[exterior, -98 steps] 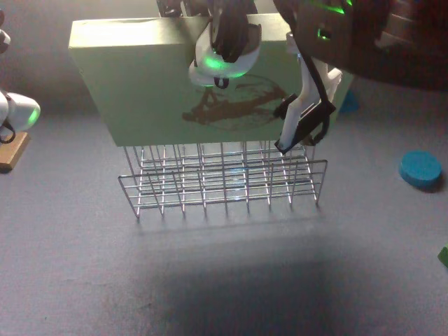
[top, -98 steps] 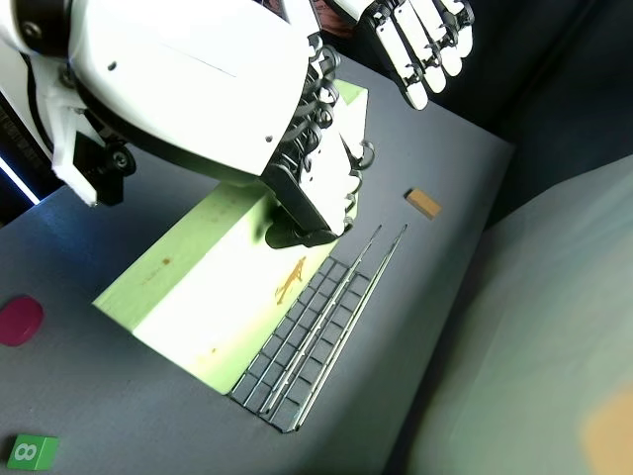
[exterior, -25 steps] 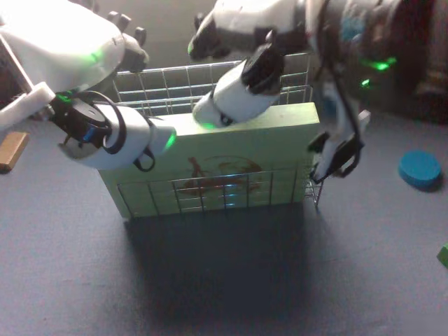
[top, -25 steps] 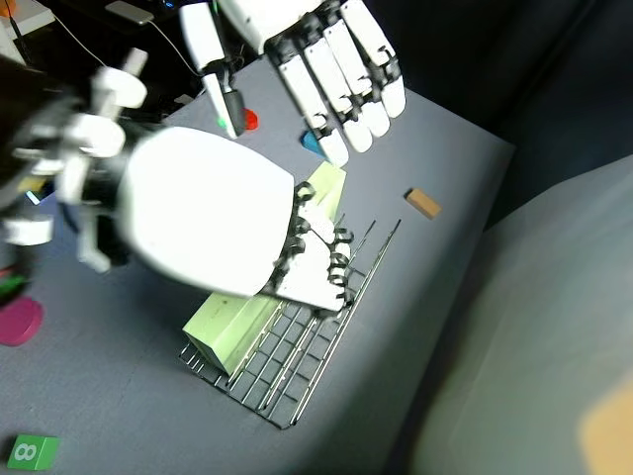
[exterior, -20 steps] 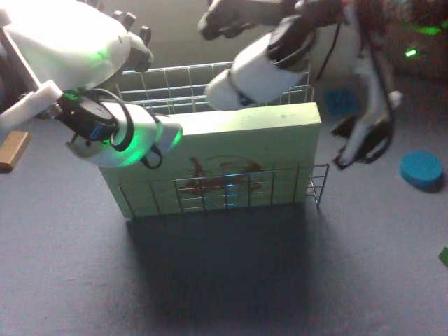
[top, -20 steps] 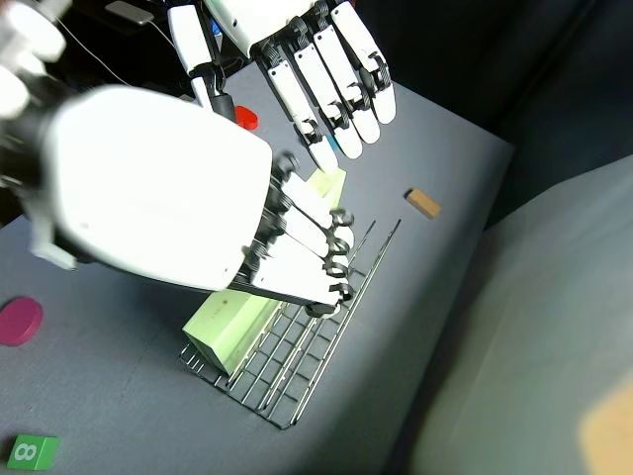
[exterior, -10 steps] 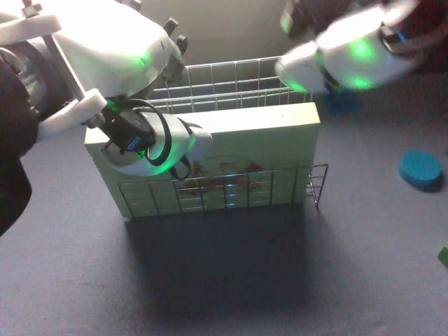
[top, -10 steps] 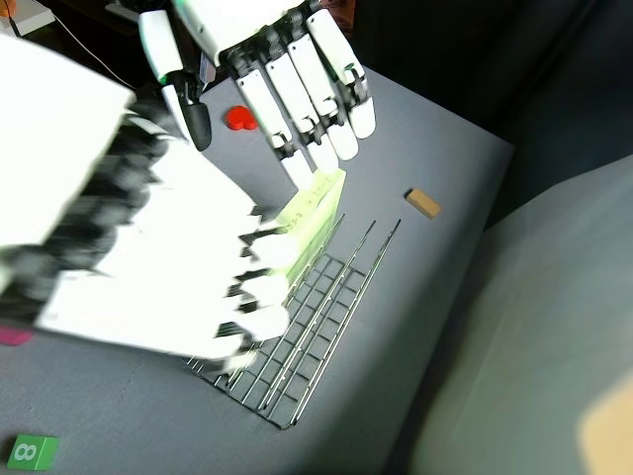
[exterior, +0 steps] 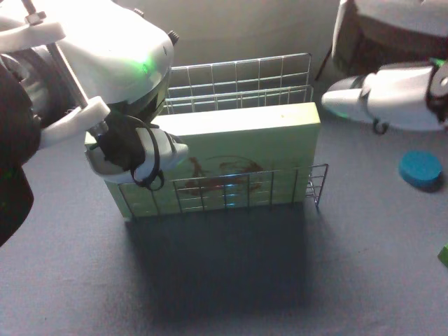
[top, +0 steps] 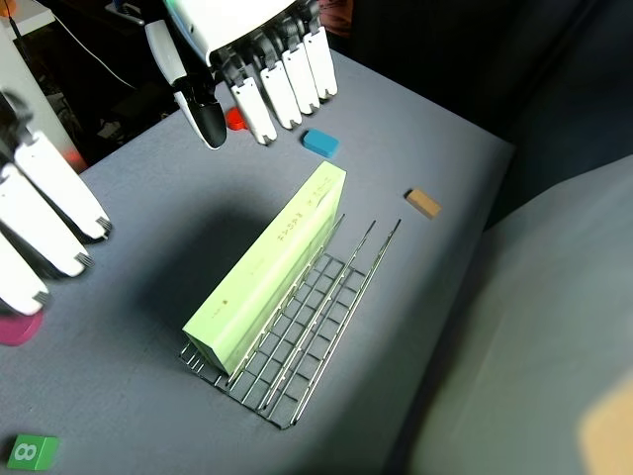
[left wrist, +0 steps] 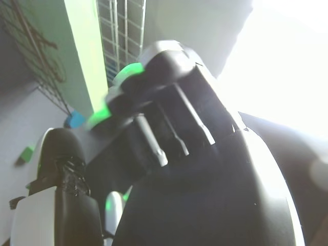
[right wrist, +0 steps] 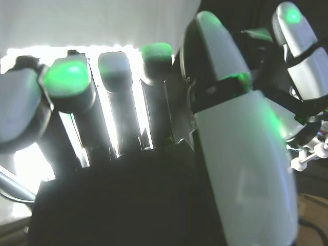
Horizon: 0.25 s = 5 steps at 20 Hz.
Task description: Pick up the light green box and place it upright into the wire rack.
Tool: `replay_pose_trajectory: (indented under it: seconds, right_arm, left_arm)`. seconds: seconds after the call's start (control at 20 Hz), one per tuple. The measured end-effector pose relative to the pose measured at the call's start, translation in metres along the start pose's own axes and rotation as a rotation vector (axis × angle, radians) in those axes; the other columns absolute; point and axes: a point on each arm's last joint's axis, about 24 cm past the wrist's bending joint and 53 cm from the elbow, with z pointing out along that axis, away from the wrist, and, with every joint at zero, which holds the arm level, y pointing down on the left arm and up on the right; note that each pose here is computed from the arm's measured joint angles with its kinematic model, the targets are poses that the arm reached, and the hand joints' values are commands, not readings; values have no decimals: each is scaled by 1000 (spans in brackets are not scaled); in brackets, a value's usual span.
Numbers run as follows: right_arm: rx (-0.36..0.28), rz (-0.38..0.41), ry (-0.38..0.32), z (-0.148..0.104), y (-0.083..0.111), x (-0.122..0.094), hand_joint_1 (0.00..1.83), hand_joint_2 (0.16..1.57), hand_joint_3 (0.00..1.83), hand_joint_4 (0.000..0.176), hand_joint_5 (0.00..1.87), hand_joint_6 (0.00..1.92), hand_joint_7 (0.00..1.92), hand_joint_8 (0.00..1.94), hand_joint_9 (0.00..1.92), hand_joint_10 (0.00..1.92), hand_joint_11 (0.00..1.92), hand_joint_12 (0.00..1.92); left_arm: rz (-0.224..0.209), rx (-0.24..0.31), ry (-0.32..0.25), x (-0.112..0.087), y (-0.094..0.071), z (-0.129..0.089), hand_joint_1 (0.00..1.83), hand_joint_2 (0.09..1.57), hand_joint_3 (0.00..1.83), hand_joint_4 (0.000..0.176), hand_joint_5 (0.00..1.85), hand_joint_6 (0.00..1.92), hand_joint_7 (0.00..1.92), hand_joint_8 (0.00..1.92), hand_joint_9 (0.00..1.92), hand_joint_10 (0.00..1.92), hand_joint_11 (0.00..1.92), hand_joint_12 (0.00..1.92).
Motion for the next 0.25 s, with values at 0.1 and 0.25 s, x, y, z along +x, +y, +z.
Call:
replay_pose_trajectory:
  seconds: [0.1,0.25]
  right_arm:
    - [-15,-16,3,-2,6,2,737,1435,0,175,1384,1921,1556,1941,1746,1921,1919,1921]
    - [-21,-31,6,-3,9,4,746,1433,0,176,1368,1921,1556,1941,1754,1921,1921,1921]
  left_arm:
    - [-8,-7,1,0,2,0,527,1313,0,0,1347,1921,1461,1921,1529,1921,1546,1921]
    - [-8,-9,0,0,2,0,734,1321,0,0,1324,1921,1453,1921,1495,1921,1544,1921]
